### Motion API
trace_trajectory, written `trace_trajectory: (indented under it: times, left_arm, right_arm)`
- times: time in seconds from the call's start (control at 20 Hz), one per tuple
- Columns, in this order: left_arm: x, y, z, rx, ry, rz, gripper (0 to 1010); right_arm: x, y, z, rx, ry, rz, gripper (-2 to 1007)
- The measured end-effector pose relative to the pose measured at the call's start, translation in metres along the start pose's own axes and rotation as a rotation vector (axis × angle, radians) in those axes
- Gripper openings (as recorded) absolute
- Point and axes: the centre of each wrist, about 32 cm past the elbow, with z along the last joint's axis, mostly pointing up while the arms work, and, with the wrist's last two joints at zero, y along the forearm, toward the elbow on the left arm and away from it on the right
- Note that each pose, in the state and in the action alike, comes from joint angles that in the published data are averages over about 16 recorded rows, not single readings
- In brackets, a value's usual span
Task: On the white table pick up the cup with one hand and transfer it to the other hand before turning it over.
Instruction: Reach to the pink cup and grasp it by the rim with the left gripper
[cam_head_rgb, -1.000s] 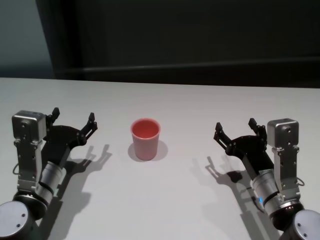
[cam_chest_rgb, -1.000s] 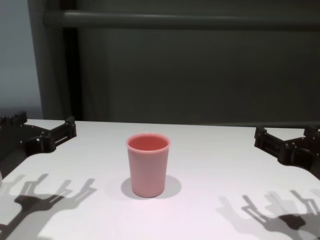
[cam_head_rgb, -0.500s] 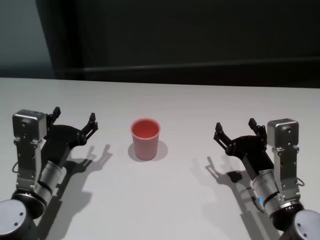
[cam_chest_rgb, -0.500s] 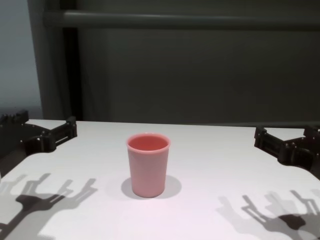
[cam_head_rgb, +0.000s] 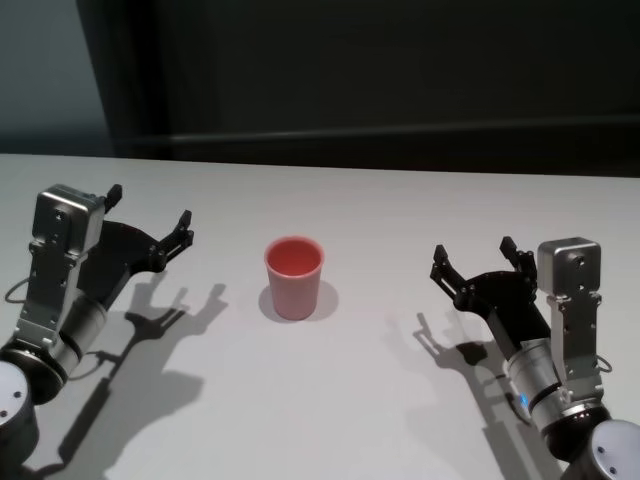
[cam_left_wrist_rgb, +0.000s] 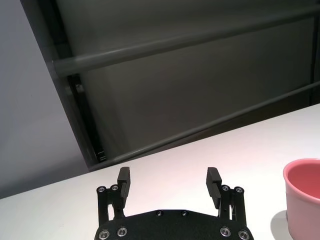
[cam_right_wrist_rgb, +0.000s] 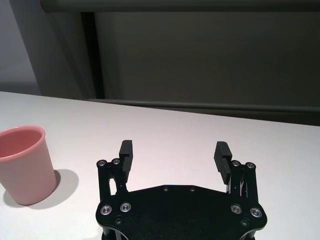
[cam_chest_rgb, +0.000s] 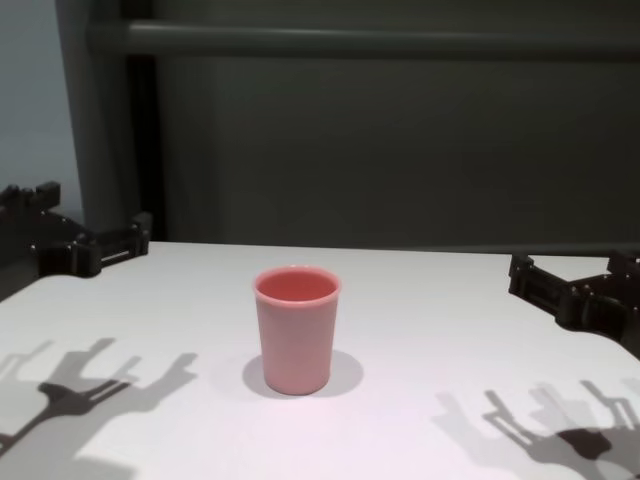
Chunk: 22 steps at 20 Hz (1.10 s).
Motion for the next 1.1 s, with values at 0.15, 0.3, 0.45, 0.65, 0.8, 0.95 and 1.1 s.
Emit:
trace_trajectory:
  times: [0.15,0.3,0.45,0.65,0.8,0.95,1.1]
  left_arm:
    - [0.0095,-0.001,0.0108,0.002,-0.083,-0.044,1001]
    - [0.0183,-0.003,0.0232,0.002,-0.178,-0.101,1001]
    - [0.0255,-0.005,0.0362,0.003,-0.275,-0.167,1001]
    - [0.0319,-0.008,0.0532,0.009,-0.402,-0.271,1001]
    - [0.0340,-0.012,0.0656,0.014,-0.494,-0.355,1001]
    - [0.0345,-0.017,0.0773,0.023,-0.579,-0.434,1001]
    - [0.0332,-0.022,0.0882,0.033,-0.654,-0.506,1001]
  right_arm:
    - [0.0000,0.0000,0.0000,0.000,0.000,0.000,1002]
    - [0.0000,0.0000,0.0000,0.000,0.000,0.000,1002]
    - [0.0000,0.0000,0.0000,0.000,0.000,0.000,1002]
    - [0.0000,0.0000,0.0000,0.000,0.000,0.000,1002]
    - [0.0000,0.0000,0.0000,0.000,0.000,0.000,1002]
    - [0.0000,0.0000,0.0000,0.000,0.000,0.000,1002]
    - [0.0000,0.0000,0.0000,0.000,0.000,0.000,1002]
